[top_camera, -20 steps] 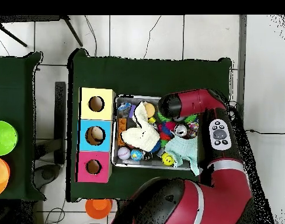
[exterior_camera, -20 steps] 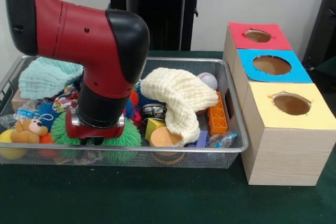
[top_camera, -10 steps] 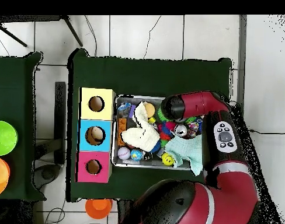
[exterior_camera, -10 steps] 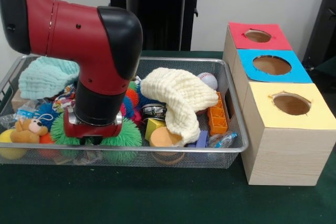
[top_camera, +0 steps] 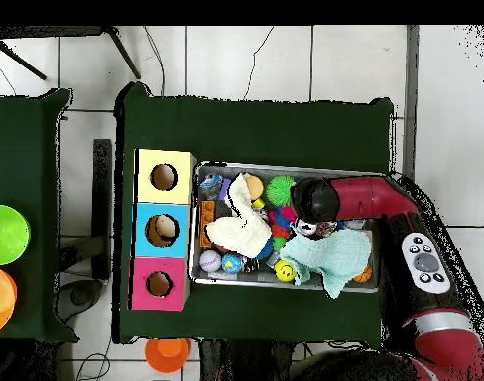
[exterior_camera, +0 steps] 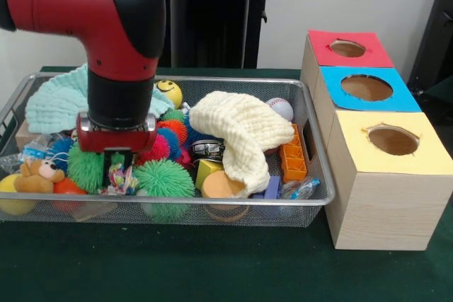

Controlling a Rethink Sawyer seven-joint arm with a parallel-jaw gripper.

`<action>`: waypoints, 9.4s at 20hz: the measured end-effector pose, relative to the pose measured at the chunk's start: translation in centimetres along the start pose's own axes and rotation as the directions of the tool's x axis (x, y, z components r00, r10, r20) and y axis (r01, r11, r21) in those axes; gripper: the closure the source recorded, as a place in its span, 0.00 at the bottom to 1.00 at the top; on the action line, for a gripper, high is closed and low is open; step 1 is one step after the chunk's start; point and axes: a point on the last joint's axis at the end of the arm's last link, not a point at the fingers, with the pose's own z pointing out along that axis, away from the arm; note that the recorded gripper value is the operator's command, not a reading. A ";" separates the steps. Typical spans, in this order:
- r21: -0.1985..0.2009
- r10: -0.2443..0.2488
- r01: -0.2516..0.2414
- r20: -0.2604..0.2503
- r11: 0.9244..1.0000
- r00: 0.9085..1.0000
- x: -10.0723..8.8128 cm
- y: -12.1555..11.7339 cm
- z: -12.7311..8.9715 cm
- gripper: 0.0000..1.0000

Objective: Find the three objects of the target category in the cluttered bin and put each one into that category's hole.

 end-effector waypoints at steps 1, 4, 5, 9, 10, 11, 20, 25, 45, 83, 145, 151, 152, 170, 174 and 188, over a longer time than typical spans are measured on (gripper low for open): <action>-0.006 0.005 -0.005 0.004 1.000 1.000 0.2 -0.1 -0.6 1.00; -0.021 0.018 -0.018 0.016 1.000 1.000 0.6 -0.6 -2.7 1.00; -0.023 0.020 -0.020 0.019 1.000 1.000 0.7 -0.7 -3.2 1.00; -0.034 0.023 -0.022 0.045 0.999 0.999 0.7 -0.8 -5.9 1.00; -0.039 0.024 -0.022 0.050 0.999 0.998 0.6 -0.7 -6.4 1.00; -0.043 0.024 -0.021 0.055 0.999 0.998 0.5 -0.6 -6.8 1.00; -0.166 0.080 -0.051 0.173 0.985 0.982 -1.8 1.4 -9.8 1.00; -0.327 0.195 -0.099 0.277 0.940 0.941 -3.5 1.9 -12.4 1.00; -0.431 -0.047 0.098 0.128 0.897 0.991 -0.4 12.4 -10.1 1.00; -0.205 -0.269 0.265 0.007 0.942 0.963 -0.2 14.6 -6.3 0.00; -0.276 -0.170 0.207 0.152 0.939 0.974 -1.6 14.7 -4.7 0.00; -0.254 -0.206 0.239 0.149 0.937 0.967 -1.4 15.5 -4.5 1.00; -0.252 -0.211 0.243 0.150 0.937 0.966 -1.4 15.6 -4.5 1.00; -0.201 -0.236 0.273 0.192 0.941 0.953 -2.0 14.8 -5.4 1.00; -0.191 -0.213 0.253 0.206 0.948 0.955 -2.3 13.5 -8.4 1.00; -0.180 -0.114 0.163 0.256 0.970 0.960 -4.6 11.5 -19.6 1.00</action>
